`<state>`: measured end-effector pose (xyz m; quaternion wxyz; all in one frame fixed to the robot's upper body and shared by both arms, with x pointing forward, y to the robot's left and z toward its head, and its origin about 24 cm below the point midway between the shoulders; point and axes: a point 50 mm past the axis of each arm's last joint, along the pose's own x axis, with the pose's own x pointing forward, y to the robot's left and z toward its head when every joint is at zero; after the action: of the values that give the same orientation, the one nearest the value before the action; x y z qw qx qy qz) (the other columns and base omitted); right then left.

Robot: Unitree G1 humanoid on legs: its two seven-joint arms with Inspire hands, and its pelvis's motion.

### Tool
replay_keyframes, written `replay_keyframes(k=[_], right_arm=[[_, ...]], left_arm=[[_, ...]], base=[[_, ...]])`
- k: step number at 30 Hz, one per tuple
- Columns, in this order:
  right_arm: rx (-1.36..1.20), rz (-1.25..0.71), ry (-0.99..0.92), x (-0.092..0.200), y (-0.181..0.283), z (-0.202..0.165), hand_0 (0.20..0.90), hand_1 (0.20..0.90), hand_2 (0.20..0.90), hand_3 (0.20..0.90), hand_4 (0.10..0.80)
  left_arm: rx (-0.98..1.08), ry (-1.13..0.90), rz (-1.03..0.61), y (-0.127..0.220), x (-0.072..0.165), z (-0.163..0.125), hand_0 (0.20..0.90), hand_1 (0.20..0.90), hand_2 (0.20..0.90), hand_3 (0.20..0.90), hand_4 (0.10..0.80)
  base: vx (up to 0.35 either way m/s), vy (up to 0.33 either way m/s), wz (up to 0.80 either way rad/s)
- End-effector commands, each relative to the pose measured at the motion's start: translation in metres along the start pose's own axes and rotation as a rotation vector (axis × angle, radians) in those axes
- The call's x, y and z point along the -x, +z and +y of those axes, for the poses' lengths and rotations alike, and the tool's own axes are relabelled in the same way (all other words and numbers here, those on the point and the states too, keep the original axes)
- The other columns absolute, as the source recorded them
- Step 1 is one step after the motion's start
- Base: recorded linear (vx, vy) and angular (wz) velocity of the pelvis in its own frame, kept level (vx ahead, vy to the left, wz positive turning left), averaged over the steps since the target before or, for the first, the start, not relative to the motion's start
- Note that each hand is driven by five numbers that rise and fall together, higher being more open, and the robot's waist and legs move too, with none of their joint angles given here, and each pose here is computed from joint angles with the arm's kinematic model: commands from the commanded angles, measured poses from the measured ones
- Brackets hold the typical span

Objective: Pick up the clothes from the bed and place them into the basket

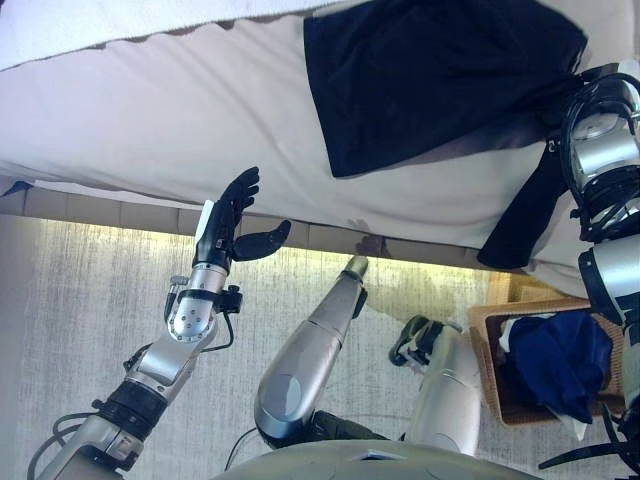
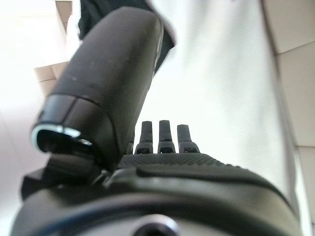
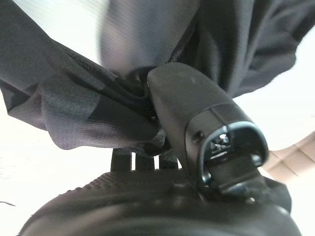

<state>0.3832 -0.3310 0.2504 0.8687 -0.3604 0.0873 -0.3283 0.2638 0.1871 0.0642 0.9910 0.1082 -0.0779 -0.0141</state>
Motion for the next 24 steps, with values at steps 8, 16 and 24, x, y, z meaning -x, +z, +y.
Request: replay_keyframes(k=[8,16,24], right_arm=[[-0.127,-0.229,-0.106,0.002,0.044,-0.052,0.3,0.3,0.3,0.2,0.1],[-0.309,-0.276,-0.029,0.004,0.045,-0.058,0.3,0.3,0.3,0.2,0.1],[-0.388,-0.384,-0.051,0.011,0.062,-0.08,0.3,0.3,0.3,0.2,0.1]], left_arm=[[-0.016,0.06,-0.107,0.025,-0.019,0.009,0.9,0.9,0.9,0.9,0.8],[-0.052,0.042,0.019,0.003,-0.017,0.007,0.9,0.9,0.9,0.9,0.8],[-0.074,0.059,0.113,-0.011,-0.018,0.011,0.9,0.9,0.9,0.9,0.8]], base=[[0.026,0.001,-0.12],[0.105,-0.005,-0.1],[0.044,0.011,-0.15]])
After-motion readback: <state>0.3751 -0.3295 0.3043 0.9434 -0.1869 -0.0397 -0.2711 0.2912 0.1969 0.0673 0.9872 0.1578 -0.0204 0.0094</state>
